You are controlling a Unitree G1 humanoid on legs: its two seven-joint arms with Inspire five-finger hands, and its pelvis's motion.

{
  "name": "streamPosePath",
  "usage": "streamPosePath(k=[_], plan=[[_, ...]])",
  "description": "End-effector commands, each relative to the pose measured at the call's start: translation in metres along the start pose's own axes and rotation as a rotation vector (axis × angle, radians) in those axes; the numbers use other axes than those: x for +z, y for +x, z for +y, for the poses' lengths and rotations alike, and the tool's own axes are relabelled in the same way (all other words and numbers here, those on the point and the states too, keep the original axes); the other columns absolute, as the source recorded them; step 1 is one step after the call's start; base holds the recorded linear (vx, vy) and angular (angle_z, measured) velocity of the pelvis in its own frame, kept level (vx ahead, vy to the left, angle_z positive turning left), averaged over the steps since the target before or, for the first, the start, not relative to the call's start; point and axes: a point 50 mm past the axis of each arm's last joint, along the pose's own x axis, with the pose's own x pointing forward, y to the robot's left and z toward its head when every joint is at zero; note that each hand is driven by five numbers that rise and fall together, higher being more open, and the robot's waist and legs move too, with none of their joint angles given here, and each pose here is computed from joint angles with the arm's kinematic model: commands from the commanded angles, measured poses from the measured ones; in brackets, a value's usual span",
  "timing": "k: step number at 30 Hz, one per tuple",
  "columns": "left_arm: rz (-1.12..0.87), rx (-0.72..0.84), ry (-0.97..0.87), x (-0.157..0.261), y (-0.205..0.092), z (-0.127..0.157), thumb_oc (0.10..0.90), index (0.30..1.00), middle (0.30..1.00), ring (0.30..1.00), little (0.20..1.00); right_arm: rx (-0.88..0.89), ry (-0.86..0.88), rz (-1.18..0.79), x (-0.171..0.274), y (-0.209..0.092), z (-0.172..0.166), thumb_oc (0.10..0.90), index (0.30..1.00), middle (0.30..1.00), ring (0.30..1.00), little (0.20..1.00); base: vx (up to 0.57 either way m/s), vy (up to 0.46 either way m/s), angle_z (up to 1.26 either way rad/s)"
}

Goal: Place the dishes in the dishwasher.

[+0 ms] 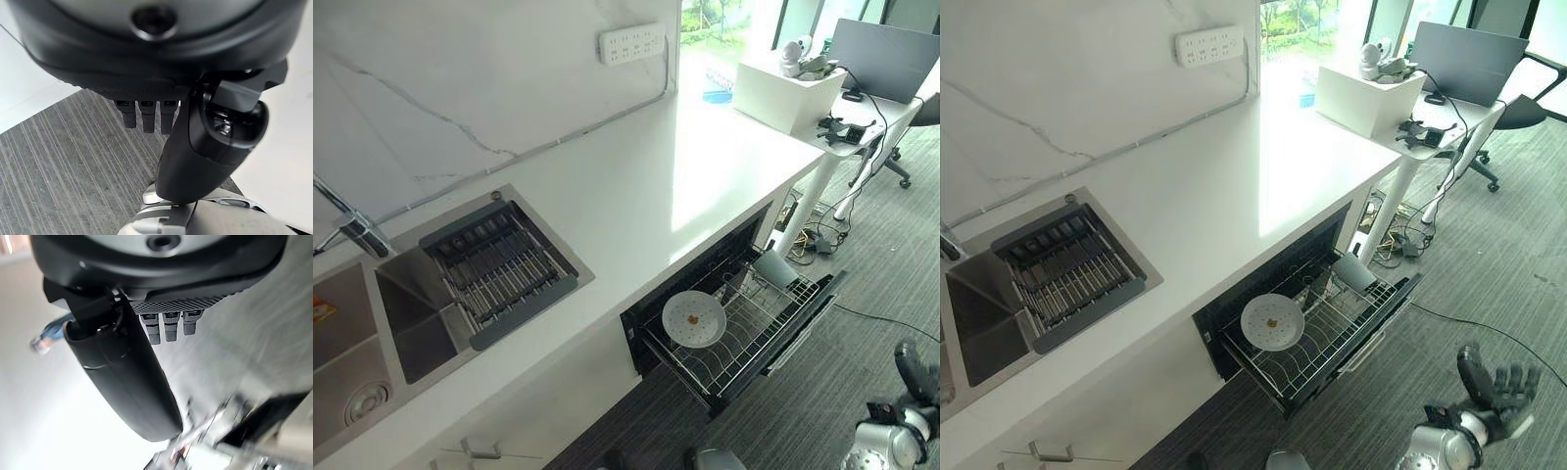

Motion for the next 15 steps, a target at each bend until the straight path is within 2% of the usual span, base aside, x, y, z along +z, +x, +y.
streamPosePath(k=[1,7,8,15], plan=[[-0.042,-0.034,-0.014,0.025,-0.001,-0.003,0.800,0.900,0.900,0.900,0.900,0.186,0.114,-0.024,0.017,0.009,0.042,0.800,0.900,0.900,0.900,0.900,-0.02,-0.010,0.20],[-0.027,-0.028,-0.017,0.029,0.000,-0.005,0.800,0.900,0.900,0.900,0.900,0.213,-0.015,0.241,-0.040,-0.001,0.032,0.800,0.900,0.900,0.900,0.900,-0.02,-0.008,0.12],[-0.019,-0.026,-0.020,0.028,0.000,-0.006,0.800,0.900,0.900,0.900,0.900,0.258,-0.044,0.346,-0.057,-0.007,0.032,0.800,0.900,0.900,0.900,0.900,0.00,0.002,0.14],[0.001,-0.014,0.001,0.023,0.001,-0.008,0.800,0.900,0.900,0.900,0.900,0.345,-0.209,0.529,-0.084,-0.018,0.031,0.800,0.900,0.900,0.900,0.900,0.02,-0.001,0.18]])
